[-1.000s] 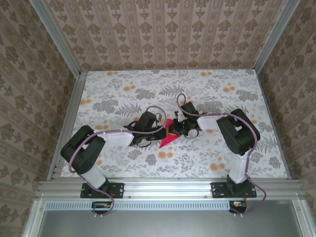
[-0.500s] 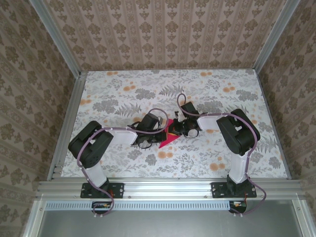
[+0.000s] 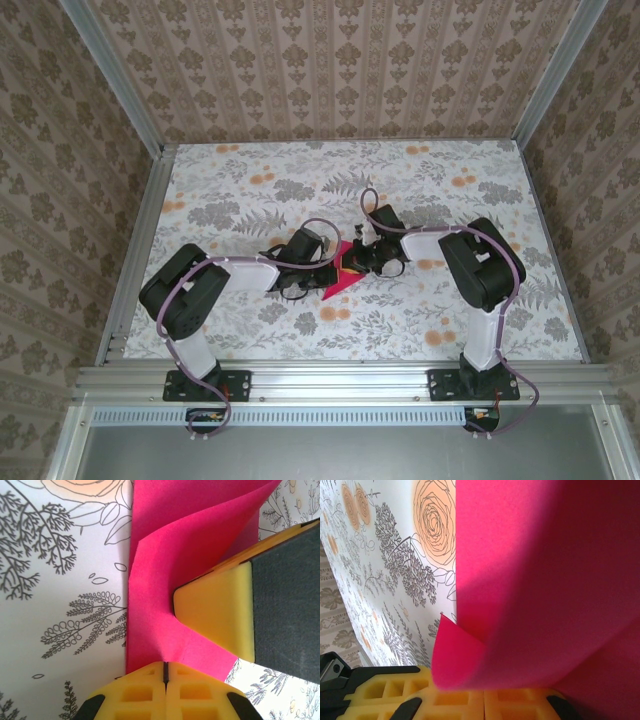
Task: Fold a paper plane with a square sheet of paper (pick it up from the middle)
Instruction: Fourth fold the wing at the center of the table.
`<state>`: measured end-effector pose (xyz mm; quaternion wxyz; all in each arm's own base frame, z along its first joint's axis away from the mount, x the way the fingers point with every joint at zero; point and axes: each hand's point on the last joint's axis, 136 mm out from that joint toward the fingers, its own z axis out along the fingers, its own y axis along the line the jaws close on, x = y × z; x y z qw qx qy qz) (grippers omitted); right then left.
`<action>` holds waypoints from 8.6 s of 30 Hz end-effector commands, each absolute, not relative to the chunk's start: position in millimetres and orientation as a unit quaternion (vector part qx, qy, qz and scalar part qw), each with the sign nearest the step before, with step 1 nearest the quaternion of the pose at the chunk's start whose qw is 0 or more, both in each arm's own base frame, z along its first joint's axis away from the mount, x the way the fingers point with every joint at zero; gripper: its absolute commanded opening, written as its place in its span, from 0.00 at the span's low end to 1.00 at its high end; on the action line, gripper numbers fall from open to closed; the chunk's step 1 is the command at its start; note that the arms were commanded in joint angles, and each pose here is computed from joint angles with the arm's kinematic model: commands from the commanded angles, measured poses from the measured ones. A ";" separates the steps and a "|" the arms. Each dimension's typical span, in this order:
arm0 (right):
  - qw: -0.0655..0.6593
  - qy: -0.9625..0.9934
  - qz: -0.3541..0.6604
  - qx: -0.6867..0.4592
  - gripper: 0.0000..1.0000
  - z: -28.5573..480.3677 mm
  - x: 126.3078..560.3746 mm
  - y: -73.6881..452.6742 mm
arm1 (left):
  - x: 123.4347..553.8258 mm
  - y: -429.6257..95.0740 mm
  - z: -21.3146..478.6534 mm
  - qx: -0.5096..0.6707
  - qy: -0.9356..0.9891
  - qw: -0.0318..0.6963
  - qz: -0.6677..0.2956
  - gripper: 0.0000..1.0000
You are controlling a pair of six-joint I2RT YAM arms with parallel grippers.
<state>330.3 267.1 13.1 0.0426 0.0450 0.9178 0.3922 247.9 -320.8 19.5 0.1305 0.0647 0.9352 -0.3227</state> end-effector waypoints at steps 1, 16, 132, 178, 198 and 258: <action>0.057 0.934 0.344 0.078 0.07 -11.9 348.1 238.4 | 213.3 -285.8 -28.1 0.042 0.967 0.047 -0.245 0.03; 0.093 0.938 0.327 0.069 0.08 2.9 378.7 227.4 | 209.7 -286.2 -33.2 0.045 0.968 0.037 -0.242 0.02; 0.024 0.958 0.274 0.084 0.10 -41.0 315.2 234.0 | 185.1 -302.7 -5.9 0.068 0.952 0.016 -0.297 0.13; 0.010 0.958 0.268 0.103 0.10 -54.4 311.9 228.3 | 239.8 -320.3 83.7 0.094 0.912 0.162 -0.364 0.11; 0.009 0.958 0.267 0.105 0.10 -53.4 312.9 228.5 | 237.9 -331.6 12.7 0.104 0.941 0.056 -0.317 0.08; 0.088 0.915 0.390 0.051 0.11 42.7 337.9 266.2 | 216.6 -294.8 3.1 0.054 0.956 0.095 -0.274 0.00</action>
